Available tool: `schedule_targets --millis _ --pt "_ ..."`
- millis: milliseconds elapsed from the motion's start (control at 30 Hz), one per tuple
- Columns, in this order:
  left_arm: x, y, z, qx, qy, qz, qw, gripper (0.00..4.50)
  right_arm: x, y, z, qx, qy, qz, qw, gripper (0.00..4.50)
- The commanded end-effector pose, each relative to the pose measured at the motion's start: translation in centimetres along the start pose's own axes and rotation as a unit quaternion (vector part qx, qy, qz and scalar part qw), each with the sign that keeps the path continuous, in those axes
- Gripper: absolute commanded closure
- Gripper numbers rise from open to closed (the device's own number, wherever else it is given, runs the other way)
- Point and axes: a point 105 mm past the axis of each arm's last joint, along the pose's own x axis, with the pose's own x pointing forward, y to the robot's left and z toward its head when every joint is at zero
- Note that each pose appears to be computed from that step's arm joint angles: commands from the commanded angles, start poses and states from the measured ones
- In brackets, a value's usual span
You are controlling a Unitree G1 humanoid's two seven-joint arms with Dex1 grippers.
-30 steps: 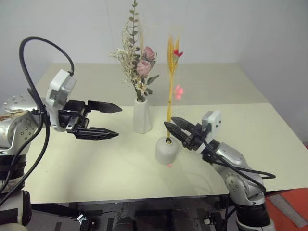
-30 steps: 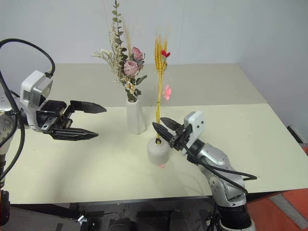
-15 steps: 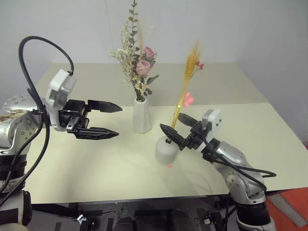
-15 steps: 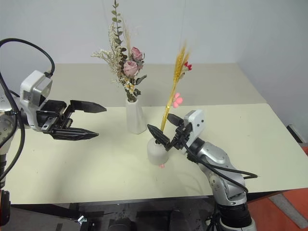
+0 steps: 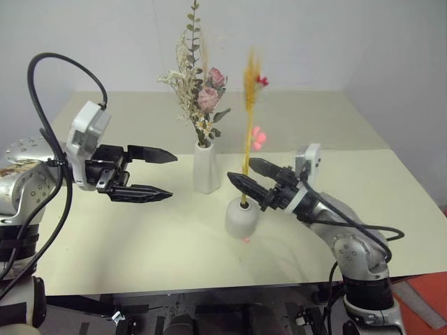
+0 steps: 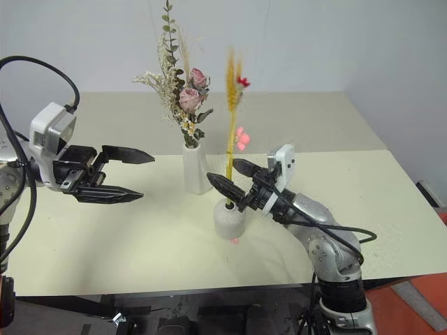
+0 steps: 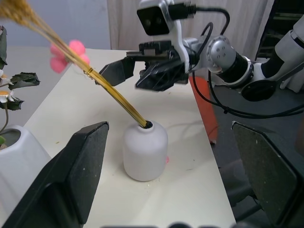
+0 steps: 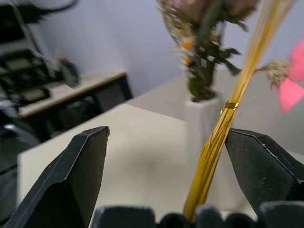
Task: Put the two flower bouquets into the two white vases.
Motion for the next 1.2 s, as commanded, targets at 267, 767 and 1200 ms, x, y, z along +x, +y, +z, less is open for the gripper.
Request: schedule_targets --millis 267,767,1200 --pt "0.0 -0.3 0.5 0.02 0.006 0.0 1.0 0.0 -1.6 0.1 1.5 0.018 -0.008 0.017 1.0 0.04" --pt "0.1 -0.5 0.2 0.017 0.008 -0.002 1.0 0.0 -0.7 -1.4 -0.3 -0.026 0.062 -0.041 0.997 0.04" --pt "0.1 -0.5 0.1 0.018 0.009 -0.003 1.0 0.0 2.2 -4.1 0.2 -0.022 0.093 -0.09 0.991 0.57"
